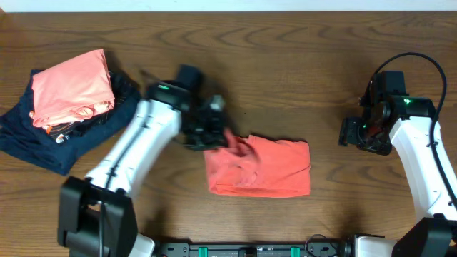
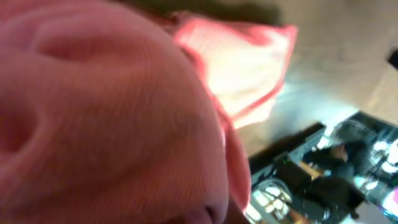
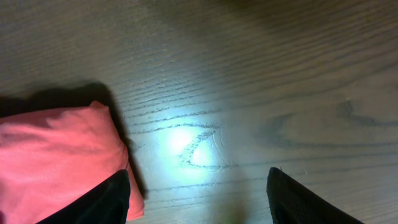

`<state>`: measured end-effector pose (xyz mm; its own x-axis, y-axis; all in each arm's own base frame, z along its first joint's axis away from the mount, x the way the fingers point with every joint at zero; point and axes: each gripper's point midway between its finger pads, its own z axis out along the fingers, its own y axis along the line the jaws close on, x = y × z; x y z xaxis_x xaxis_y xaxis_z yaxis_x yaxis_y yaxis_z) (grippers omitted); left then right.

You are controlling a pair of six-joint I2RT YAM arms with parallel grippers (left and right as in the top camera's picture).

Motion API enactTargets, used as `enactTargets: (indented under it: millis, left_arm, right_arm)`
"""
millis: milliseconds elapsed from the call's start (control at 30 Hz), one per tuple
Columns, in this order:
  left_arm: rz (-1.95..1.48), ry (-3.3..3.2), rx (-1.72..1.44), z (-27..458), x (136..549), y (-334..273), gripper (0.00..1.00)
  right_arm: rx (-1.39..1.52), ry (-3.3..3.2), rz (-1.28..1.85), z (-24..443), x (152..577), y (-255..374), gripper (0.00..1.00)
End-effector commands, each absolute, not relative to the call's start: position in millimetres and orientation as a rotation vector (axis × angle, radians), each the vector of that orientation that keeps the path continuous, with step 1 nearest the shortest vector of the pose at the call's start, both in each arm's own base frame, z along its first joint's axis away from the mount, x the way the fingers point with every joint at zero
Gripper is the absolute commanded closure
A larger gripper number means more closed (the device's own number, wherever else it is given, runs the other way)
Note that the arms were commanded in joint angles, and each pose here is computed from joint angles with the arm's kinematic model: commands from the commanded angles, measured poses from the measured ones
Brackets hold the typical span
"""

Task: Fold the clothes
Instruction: 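Fold the left end of the strip rightward with the left gripper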

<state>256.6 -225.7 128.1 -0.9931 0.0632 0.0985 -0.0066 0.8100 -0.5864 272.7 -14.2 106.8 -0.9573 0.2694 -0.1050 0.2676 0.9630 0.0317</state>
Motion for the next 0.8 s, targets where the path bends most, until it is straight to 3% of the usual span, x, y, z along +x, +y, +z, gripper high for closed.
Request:
enactTargets:
  millis: [0, 267, 367, 467, 533, 633, 767]
  left_arm:
    - [0.919, -2.922, -0.058, 132, 248, -267, 0.94]
    - [1.012, -3.002, -0.372, 123, 226, -354, 0.83]
    - [1.051, -3.016, -0.454, 117, 223, -376, 0.66]
    - [1.089, -3.001, -0.505, 114, 218, -390, 0.66]
    - [1.109, -2.983, -0.562, 115, 213, -394, 0.59]
    - [1.174, -2.912, -0.753, 124, 206, -394, 0.58]
    - [1.153, -3.002, -0.703, 147, 235, -353, 0.59]
  right_arm:
    - [0.400, 2.998, 0.013, 109, 274, -18, 0.32]
    - [0.399, 3.000, 0.024, 109, 274, -16, 0.32]
    - [0.400, 3.006, 0.024, 109, 272, -16, 0.31]
    - [0.400, 3.015, 0.023, 109, 270, -16, 0.32]
    - [0.401, 3.019, 0.022, 109, 269, -16, 0.31]
    - [0.385, 3.025, 0.055, 109, 269, -12, 0.31]
    - [0.128, 3.000, 0.439, 116, 273, 32, 0.30]
